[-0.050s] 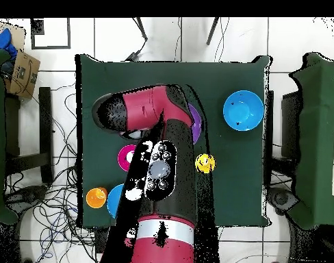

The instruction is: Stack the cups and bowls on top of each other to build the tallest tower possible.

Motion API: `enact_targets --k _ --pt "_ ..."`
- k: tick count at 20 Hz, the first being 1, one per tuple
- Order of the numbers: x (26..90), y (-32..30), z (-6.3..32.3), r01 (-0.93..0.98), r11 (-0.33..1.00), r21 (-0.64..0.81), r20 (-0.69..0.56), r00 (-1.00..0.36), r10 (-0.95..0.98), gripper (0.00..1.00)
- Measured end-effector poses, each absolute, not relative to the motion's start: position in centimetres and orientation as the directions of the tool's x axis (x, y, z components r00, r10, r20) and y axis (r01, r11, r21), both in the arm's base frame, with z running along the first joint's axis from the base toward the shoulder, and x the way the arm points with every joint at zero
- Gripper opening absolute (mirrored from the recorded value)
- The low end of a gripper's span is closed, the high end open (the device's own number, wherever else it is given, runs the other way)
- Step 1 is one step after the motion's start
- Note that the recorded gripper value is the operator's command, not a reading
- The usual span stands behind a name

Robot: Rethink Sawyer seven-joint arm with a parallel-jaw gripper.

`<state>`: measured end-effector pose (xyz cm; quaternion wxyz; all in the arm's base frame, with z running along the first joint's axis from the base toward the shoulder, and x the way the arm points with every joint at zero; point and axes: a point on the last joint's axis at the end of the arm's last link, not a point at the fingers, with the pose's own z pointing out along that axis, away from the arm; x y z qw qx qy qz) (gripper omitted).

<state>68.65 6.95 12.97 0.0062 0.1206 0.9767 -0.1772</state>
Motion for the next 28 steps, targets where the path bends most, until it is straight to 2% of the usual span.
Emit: enact_targets --k 15,28 --pt "69.5 7.0 13.8 0.250 0.907 -0.339 -0.065 -0.968 0.242 1.00" --pt "70.3 7.4 18.9 0.296 0.900 -0.320 -0.069 -0.955 0.289 1.00"
